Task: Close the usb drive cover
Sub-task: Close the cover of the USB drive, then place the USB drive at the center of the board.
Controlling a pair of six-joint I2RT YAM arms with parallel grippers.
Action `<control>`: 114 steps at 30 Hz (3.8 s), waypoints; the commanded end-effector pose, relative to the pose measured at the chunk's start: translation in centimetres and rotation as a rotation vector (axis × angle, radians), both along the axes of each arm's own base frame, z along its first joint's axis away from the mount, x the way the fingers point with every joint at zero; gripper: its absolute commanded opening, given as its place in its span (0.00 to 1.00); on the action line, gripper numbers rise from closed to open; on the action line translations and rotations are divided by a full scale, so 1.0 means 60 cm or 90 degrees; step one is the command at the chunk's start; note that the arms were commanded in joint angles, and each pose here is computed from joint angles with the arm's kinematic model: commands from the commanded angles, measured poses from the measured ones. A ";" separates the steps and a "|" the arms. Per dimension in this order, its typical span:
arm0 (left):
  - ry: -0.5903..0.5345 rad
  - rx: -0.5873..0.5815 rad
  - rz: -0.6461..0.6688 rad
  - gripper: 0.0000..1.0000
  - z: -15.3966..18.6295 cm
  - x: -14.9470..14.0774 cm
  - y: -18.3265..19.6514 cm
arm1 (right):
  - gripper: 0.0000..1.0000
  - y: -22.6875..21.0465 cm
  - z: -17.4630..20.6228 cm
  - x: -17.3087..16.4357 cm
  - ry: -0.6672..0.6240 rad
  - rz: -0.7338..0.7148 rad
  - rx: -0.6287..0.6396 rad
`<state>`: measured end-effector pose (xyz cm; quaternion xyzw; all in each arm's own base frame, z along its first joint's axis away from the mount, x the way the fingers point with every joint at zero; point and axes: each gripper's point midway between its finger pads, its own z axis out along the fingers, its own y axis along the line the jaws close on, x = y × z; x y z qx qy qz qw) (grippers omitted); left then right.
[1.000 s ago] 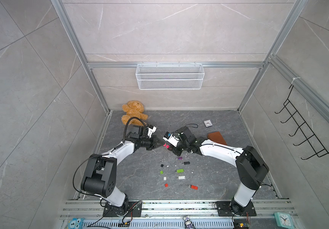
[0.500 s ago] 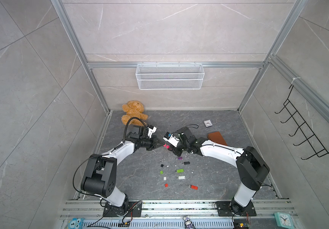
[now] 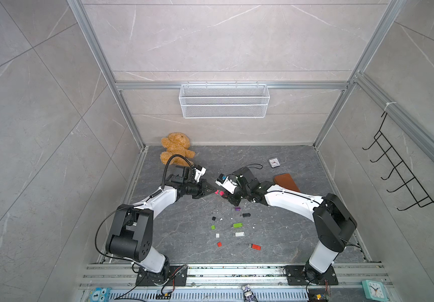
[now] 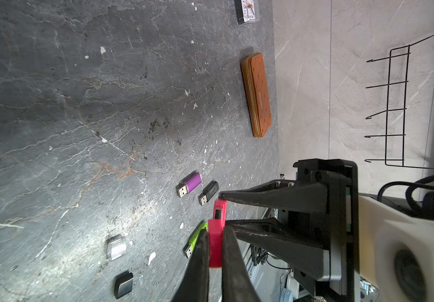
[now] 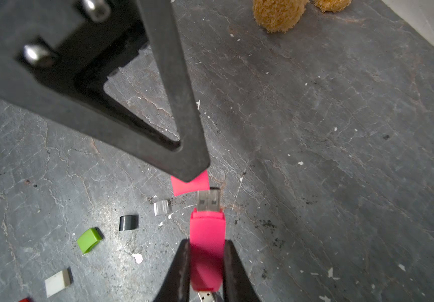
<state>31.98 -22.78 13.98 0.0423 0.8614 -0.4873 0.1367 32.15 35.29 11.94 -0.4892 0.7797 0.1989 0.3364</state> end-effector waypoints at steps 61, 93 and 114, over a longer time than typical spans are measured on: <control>0.011 -0.070 -0.072 0.00 0.018 -0.028 -0.022 | 0.13 0.040 0.056 0.003 -0.084 0.076 0.044; 0.032 -0.054 -0.091 0.00 -0.008 -0.053 -0.035 | 0.12 0.115 0.142 0.049 -0.155 0.151 0.153; -0.047 0.045 0.096 0.53 0.010 0.019 0.073 | 0.13 -0.025 -0.053 0.031 -0.094 0.260 -0.214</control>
